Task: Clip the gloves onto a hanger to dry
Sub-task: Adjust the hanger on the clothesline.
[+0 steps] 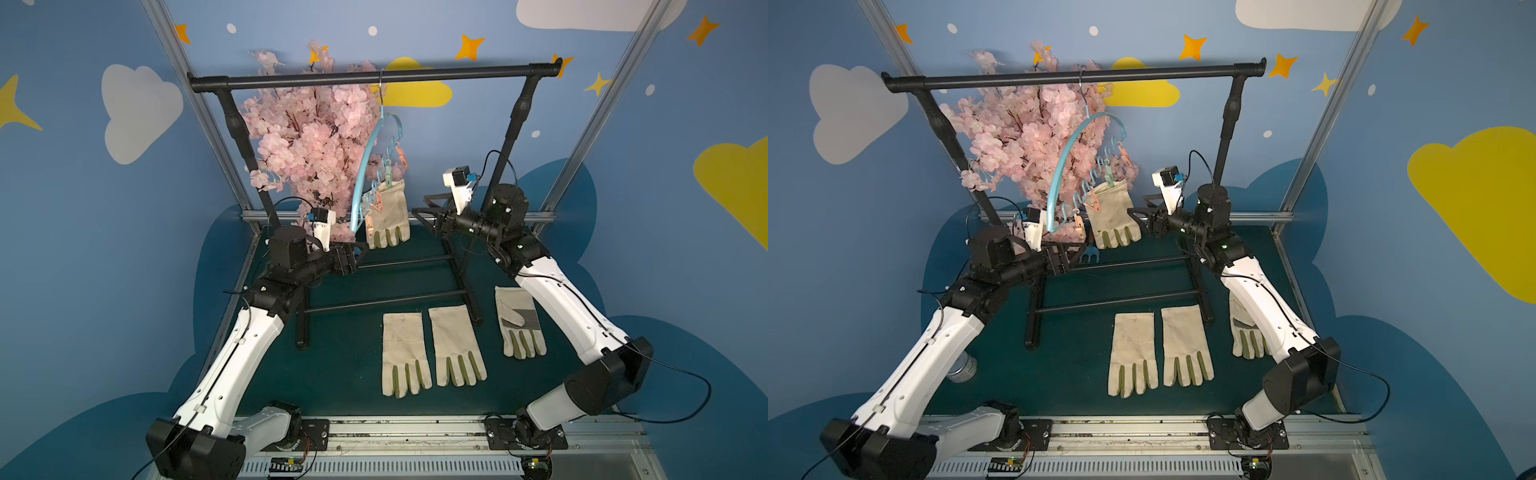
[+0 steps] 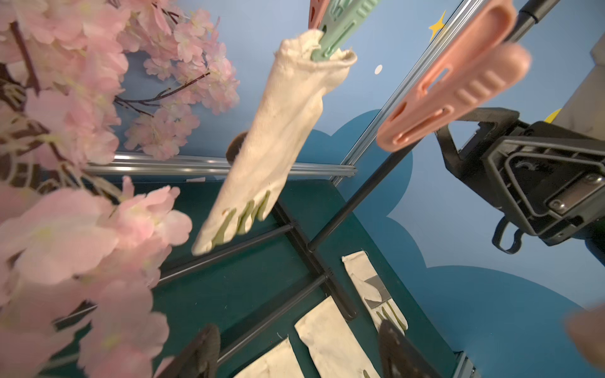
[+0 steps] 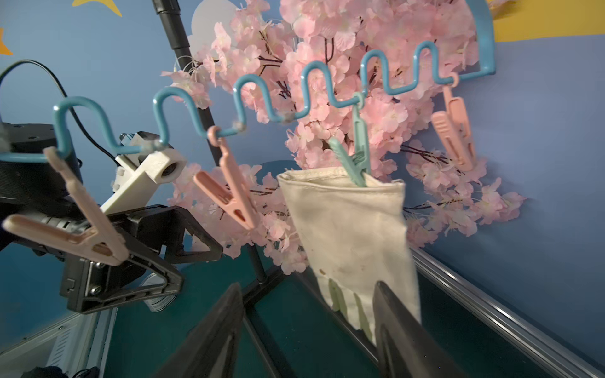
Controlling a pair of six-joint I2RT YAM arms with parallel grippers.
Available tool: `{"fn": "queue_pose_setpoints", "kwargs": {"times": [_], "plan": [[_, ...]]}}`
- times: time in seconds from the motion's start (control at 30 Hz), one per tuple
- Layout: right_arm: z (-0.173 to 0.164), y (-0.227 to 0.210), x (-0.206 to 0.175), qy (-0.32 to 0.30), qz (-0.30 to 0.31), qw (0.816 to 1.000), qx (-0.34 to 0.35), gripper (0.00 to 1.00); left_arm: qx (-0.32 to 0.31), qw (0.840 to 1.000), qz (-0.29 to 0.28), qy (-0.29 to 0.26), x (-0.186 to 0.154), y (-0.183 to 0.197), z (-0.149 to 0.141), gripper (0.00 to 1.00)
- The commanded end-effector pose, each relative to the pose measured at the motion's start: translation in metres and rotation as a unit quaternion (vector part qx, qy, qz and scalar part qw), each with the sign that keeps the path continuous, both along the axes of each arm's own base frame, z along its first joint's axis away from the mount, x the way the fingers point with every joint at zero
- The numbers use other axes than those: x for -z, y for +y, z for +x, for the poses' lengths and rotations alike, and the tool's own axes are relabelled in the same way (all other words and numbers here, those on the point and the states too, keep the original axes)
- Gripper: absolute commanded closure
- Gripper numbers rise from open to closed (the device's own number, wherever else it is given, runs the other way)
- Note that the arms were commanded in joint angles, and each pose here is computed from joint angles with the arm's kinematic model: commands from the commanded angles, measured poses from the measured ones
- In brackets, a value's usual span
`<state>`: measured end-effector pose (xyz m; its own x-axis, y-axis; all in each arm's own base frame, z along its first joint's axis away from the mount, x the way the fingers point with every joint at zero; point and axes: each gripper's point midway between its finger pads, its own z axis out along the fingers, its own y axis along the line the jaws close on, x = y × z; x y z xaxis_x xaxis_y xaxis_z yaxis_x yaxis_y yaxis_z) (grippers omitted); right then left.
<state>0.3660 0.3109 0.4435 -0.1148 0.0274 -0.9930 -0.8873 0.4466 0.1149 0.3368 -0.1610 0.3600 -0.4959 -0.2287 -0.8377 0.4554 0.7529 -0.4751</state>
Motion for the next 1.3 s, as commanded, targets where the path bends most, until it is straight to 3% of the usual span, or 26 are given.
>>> {"fn": "queue_pose_setpoints", "kwargs": {"times": [0.0, 0.1, 0.33, 0.63, 1.27], "plan": [[-0.013, 0.004, -0.012, -0.028, -0.004, 1.000, 0.000, 0.39, -0.041, 0.999, 0.005, -0.010, -0.015, 0.016, -0.023, 0.26], [-0.019, 0.017, -0.018, -0.033, -0.007, 0.999, -0.017, 0.41, -0.046, 0.998, 0.003, -0.034, -0.042, 0.021, -0.047, 0.30], [-0.018, 0.044, -0.029, -0.051, -0.014, 0.998, -0.028, 0.42, -0.034, 0.995, -0.012, -0.089, -0.106, 0.022, -0.087, 0.27], [-0.015, 0.078, -0.037, -0.065, -0.024, 0.997, -0.043, 0.44, 0.017, 0.988, -0.029, -0.154, -0.172, -0.004, -0.099, 0.19], [-0.016, 0.105, -0.031, -0.094, -0.070, 0.993, -0.013, 0.43, 0.061, 0.971, -0.022, -0.231, -0.218, -0.038, -0.111, 0.16]]}}
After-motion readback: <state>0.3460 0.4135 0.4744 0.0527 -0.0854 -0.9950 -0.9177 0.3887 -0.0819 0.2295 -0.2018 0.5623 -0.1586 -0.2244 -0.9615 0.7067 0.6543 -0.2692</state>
